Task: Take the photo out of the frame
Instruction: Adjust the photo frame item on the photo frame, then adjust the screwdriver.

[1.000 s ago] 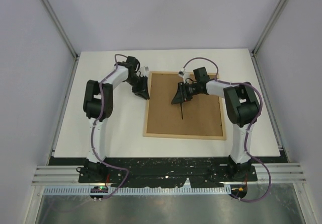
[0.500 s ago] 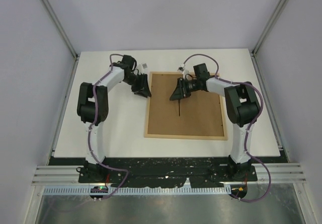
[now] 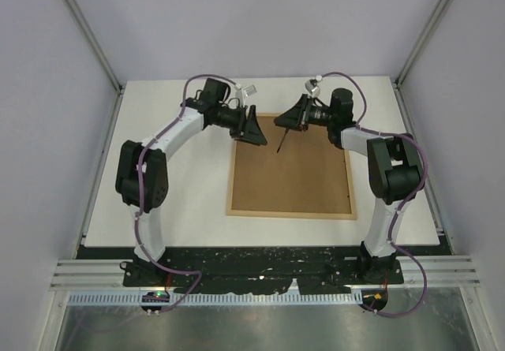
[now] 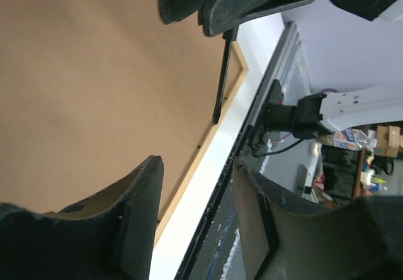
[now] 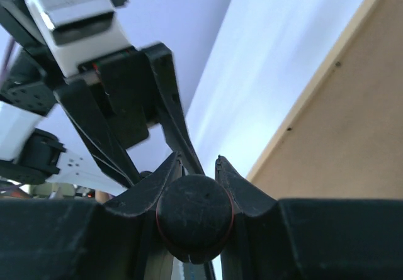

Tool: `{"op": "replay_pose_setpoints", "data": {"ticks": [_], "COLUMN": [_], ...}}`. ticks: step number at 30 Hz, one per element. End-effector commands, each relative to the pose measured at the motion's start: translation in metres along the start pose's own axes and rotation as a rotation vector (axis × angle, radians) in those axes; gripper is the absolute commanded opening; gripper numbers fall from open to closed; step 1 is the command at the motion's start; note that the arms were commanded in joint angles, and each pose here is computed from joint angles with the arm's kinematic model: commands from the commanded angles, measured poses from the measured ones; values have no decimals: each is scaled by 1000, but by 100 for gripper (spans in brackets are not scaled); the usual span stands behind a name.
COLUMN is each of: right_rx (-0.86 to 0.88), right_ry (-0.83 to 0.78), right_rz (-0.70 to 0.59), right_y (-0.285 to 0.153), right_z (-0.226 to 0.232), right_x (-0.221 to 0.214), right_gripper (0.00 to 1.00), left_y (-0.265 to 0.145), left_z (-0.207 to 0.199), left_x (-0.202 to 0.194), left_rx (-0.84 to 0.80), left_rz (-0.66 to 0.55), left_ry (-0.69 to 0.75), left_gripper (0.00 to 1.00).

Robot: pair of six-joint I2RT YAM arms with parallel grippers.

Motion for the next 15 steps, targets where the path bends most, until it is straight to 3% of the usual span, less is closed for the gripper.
{"op": "replay_pose_setpoints", "data": {"ticks": [1, 15], "right_rx": [214, 229], "right_ry": [-47, -104], "right_rz": [-92, -114], "right_y": [-1, -1], "right_z": [55, 52], "right_x": [11, 5], "right_gripper": [8, 8], "left_y": [22, 45], "left_z": [-10, -30], "left_x": [10, 20], "left_rx": [-150, -340], "left_rz": [-19, -65], "left_ry": [-30, -53], "left_gripper": [52, 52]}}
Point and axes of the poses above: each gripper's point midway between its finger pads, its own y axis out along the fingers, its own z axis along the line the jaws close on, x = y × z, the point moved 9 cm from there along -y, back along the fingers, and after that the axes turned 8 degrees about y, right-handed, at the moved point
